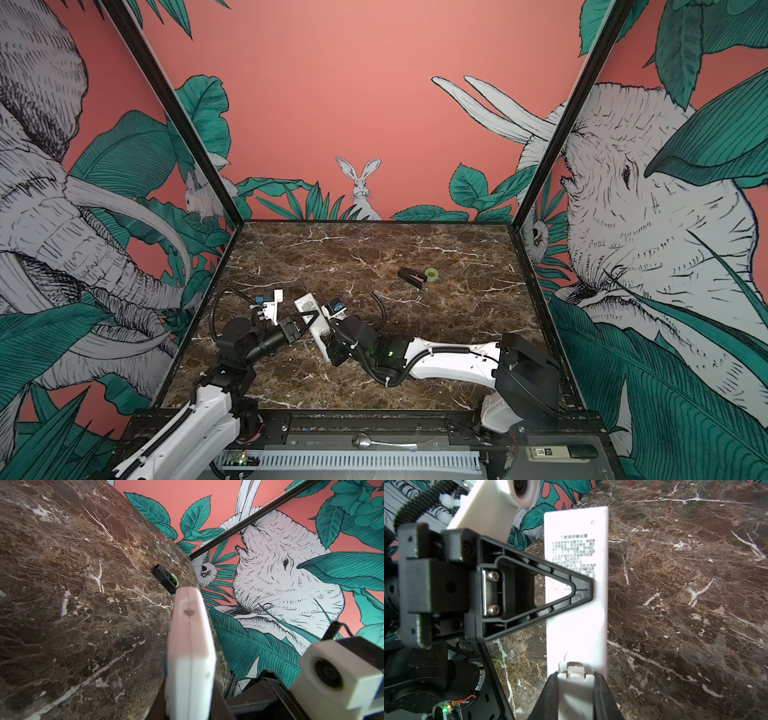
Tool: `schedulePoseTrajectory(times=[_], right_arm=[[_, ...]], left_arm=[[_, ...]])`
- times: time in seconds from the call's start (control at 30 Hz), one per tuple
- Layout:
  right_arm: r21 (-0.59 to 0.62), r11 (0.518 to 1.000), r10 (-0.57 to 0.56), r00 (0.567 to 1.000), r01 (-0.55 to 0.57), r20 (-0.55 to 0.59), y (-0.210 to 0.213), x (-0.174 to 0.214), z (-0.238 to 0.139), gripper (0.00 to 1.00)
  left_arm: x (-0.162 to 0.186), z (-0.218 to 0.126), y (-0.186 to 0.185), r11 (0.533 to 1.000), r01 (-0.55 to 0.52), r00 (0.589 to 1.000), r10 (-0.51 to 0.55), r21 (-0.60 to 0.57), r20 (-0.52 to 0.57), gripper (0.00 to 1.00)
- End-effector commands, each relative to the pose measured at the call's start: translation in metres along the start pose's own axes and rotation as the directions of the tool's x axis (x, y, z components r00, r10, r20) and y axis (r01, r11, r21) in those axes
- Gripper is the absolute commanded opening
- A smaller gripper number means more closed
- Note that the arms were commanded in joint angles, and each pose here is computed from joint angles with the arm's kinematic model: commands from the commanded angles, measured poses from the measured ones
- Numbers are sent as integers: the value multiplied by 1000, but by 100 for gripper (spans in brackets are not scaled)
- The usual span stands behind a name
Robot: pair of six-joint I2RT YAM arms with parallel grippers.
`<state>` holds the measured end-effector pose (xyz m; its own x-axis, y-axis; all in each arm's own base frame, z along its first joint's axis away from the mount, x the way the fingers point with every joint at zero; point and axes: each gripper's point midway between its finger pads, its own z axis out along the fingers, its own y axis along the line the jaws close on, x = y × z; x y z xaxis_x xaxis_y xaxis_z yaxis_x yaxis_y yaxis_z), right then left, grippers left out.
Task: Load the batteries into the remote control
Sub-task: 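Align the cover over the remote's battery compartment with the right gripper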
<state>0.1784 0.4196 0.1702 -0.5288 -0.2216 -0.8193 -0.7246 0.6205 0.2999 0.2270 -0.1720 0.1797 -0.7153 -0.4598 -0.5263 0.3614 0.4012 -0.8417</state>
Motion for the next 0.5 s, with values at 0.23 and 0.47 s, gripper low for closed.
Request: schedulePoseTrajectory(times=[0.23, 0.47], right_arm=[[26, 1000, -10, 1000, 10, 6, 2, 0, 3, 7], [43, 998, -54, 999, 54, -7, 8, -2, 2, 10]], left_arm=[[-6, -1, -12, 999, -22, 999, 21, 43, 24, 0], [-6, -1, -12, 999, -20, 999, 19, 43, 25, 0]])
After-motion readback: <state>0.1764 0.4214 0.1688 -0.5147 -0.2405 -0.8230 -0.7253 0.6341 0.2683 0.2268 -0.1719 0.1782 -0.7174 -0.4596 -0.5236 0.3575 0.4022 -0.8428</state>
